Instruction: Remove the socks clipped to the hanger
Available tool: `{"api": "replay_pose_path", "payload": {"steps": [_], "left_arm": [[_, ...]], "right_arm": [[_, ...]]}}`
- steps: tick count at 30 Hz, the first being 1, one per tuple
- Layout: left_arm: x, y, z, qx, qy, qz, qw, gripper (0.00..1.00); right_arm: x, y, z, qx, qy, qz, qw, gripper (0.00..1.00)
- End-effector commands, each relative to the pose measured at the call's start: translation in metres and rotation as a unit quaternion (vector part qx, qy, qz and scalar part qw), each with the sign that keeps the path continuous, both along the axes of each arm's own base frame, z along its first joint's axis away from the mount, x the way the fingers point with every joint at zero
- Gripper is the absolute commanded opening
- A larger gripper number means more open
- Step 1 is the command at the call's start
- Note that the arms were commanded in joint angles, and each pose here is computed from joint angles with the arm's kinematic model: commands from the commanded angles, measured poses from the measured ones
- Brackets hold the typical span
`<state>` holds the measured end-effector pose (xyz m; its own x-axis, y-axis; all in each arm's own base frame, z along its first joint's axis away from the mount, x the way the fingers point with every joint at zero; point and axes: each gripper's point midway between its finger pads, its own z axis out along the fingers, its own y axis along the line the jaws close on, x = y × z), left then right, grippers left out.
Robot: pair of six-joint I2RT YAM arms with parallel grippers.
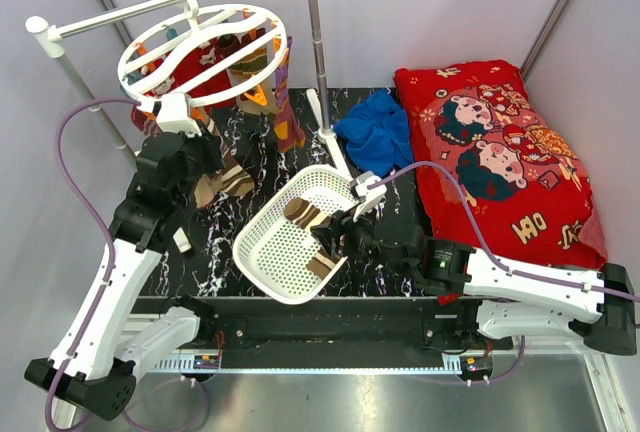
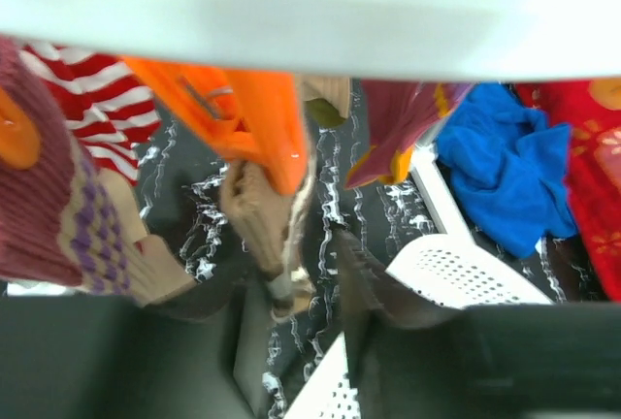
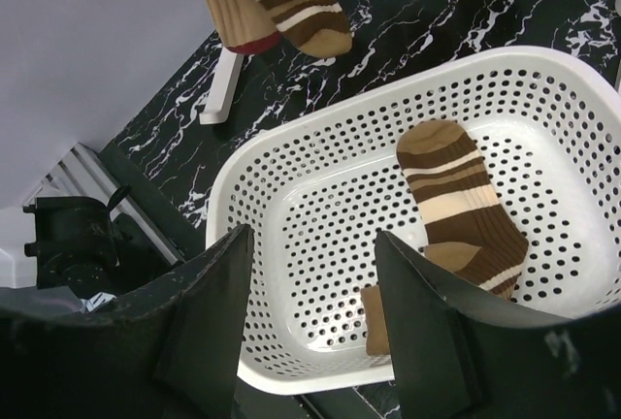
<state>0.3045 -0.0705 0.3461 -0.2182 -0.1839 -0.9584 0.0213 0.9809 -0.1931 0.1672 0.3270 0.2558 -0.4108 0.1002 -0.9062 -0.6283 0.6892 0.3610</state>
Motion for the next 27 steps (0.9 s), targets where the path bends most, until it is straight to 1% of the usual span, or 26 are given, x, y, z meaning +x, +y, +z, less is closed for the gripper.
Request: {"api": "replay_pose_path", "payload": {"steps": [1,3,4,6,7,8,9,10,11,12,13,15,16,17,18,19,20,21,22,23,26,27], "left_arm": [[-0.011,-0.017,0.032,-0.047,-0.047,-0.051,0.996,0.17],[-0.018,-0.028,0.035,-0.062,-0.047,-0.082,0.994,0.11],[-0.020,-0.031,0.037,-0.073,-0.046,-0.090,0.992,0.06],[-0.027,-0.039,0.039,-0.085,-0.041,-0.113,0.989,0.02],[-0.030,-0.042,0.040,-0.092,-0.039,-0.121,0.988,0.00],[-0.034,-0.047,0.041,-0.097,-0.036,-0.137,0.985,0.00],[-0.036,-0.049,0.043,-0.100,-0.037,-0.144,0.984,0.00],[-0.038,-0.051,0.043,-0.106,-0.035,-0.148,0.983,0.00],[-0.041,-0.054,0.044,-0.111,-0.034,-0.157,0.981,0.01],[-0.043,-0.055,0.046,-0.113,-0.036,-0.162,0.980,0.02],[-0.045,-0.056,0.046,-0.118,-0.032,-0.164,0.979,0.02],[-0.048,-0.059,0.047,-0.125,-0.030,-0.172,0.977,0.02],[-0.049,-0.060,0.048,-0.134,-0.030,-0.175,0.975,0.02],[-0.050,-0.062,0.047,-0.137,-0.027,-0.180,0.974,0.02],[-0.052,-0.064,0.048,-0.139,-0.027,-0.184,0.973,0.02],[-0.052,-0.065,0.049,-0.143,-0.026,-0.186,0.972,0.02],[-0.053,-0.066,0.048,-0.145,-0.023,-0.189,0.971,0.02],[-0.054,-0.067,0.049,-0.147,-0.024,-0.191,0.970,0.02],[-0.055,-0.067,0.050,-0.151,-0.024,-0.193,0.969,0.02],[-0.056,-0.068,0.051,-0.153,-0.024,-0.196,0.968,0.02],[-0.058,-0.068,0.053,-0.158,-0.025,-0.196,0.967,0.02],[-0.058,-0.068,0.055,-0.160,-0.028,-0.196,0.967,0.03]], "right_arm": [[0.011,0.017,0.038,0.059,-0.071,0.005,0.996,0.62],[0.016,0.024,0.052,0.065,-0.117,0.009,0.991,0.65],[0.021,0.033,0.064,0.086,-0.139,0.006,0.987,0.66],[0.029,0.041,0.079,0.085,-0.178,-0.003,0.980,0.69],[0.036,0.053,0.078,0.082,-0.190,-0.006,0.978,0.70],[0.040,0.058,0.079,0.069,-0.209,-0.007,0.975,0.71],[0.042,0.066,0.091,0.077,-0.221,-0.008,0.972,0.71],[0.046,0.080,0.082,0.072,-0.223,-0.001,0.972,0.72],[0.048,0.087,0.083,0.060,-0.240,0.007,0.969,0.72],[0.049,0.095,0.093,0.070,-0.248,0.008,0.966,0.71],[0.053,0.108,0.083,0.061,-0.249,0.011,0.967,0.72],[0.060,0.121,0.091,0.062,-0.260,0.006,0.964,0.72],[0.066,0.130,0.080,0.051,-0.257,0.002,0.965,0.72],[0.072,0.133,0.089,0.054,-0.262,-0.015,0.964,0.73],[0.077,0.135,0.087,0.050,-0.262,-0.025,0.963,0.73],[0.083,0.143,0.074,0.033,-0.259,-0.030,0.965,0.74],[0.090,0.144,0.083,0.035,-0.260,-0.044,0.964,0.74],[0.095,0.146,0.081,0.031,-0.258,-0.050,0.964,0.74],[0.100,0.151,0.070,0.015,-0.252,-0.054,0.966,0.74],[0.106,0.151,0.076,0.018,-0.251,-0.070,0.965,0.72],[0.113,0.152,0.070,0.007,-0.245,-0.079,0.966,0.54],[0.114,0.151,0.070,0.009,-0.244,-0.079,0.967,0.37]]}}
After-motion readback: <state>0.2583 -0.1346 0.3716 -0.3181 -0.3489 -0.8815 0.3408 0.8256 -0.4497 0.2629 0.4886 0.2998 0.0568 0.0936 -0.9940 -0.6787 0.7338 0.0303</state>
